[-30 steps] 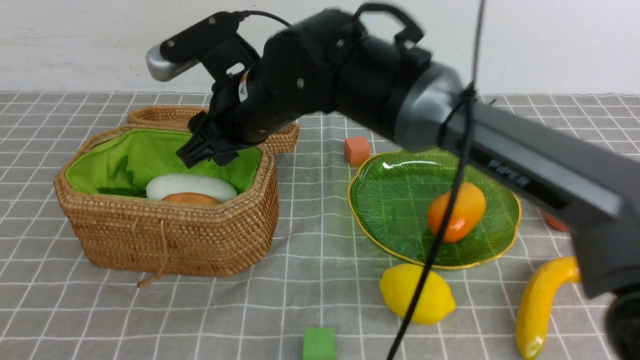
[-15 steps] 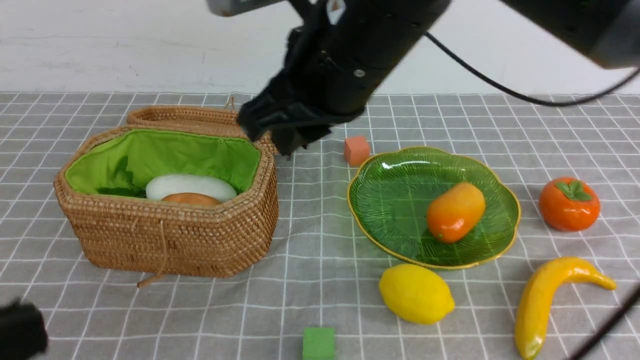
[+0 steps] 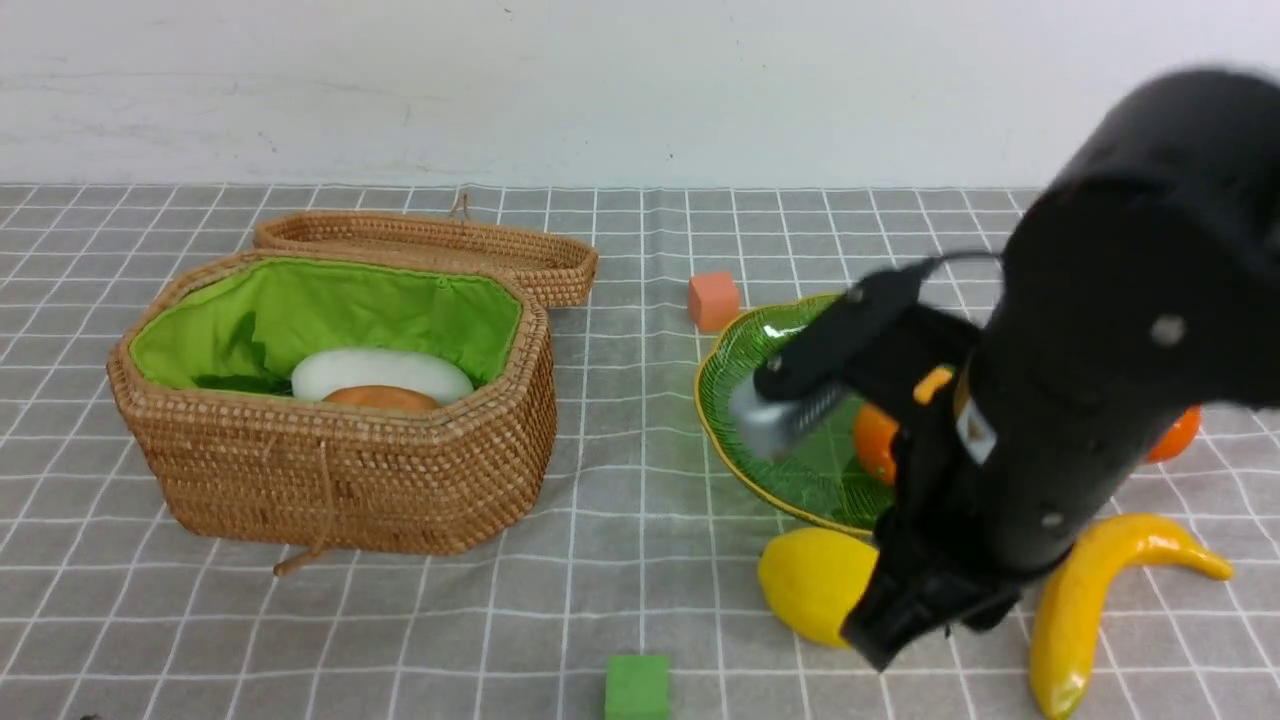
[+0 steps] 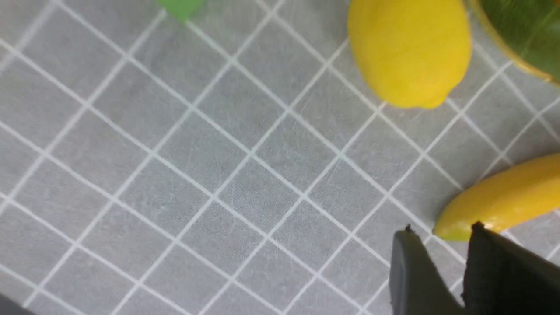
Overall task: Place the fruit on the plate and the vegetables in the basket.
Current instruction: Use the right arm to grab a lemon and put it into the right plate
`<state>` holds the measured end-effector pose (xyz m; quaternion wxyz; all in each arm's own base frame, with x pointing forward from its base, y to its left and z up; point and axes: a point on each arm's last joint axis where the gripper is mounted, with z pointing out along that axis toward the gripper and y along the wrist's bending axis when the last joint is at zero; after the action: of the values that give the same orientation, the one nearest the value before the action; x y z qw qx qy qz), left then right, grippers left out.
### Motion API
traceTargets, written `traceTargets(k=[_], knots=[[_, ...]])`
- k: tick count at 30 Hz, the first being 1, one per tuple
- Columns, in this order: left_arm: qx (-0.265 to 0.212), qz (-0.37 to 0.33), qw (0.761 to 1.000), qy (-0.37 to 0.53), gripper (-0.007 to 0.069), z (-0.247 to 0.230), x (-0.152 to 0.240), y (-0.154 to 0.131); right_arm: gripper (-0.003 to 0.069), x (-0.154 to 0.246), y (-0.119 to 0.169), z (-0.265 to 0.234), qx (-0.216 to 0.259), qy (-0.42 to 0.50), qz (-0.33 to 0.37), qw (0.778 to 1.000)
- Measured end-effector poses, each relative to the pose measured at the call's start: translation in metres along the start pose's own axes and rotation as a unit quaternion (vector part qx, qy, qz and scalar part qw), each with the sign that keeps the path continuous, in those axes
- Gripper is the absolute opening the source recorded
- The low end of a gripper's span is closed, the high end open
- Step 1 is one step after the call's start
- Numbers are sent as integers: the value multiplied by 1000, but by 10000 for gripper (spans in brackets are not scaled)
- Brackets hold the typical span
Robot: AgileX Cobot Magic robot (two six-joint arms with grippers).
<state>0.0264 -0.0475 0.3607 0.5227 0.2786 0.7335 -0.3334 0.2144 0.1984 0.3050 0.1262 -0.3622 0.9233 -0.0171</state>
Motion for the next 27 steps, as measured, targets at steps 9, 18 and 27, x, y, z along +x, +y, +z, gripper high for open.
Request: traceTargets(k=[9,18,27], knots=[[-8,-6,999,33,-2,16,0,4,293,-19,-29,47,-20,0,60,998],[-9,-7,999,36,0,19,0,4,635,-35,-53,70,-96,-71,15,993],[-9,-8,999,36,2,19,-1,4,665,-41,-61,114,-54,-36,-24,998]])
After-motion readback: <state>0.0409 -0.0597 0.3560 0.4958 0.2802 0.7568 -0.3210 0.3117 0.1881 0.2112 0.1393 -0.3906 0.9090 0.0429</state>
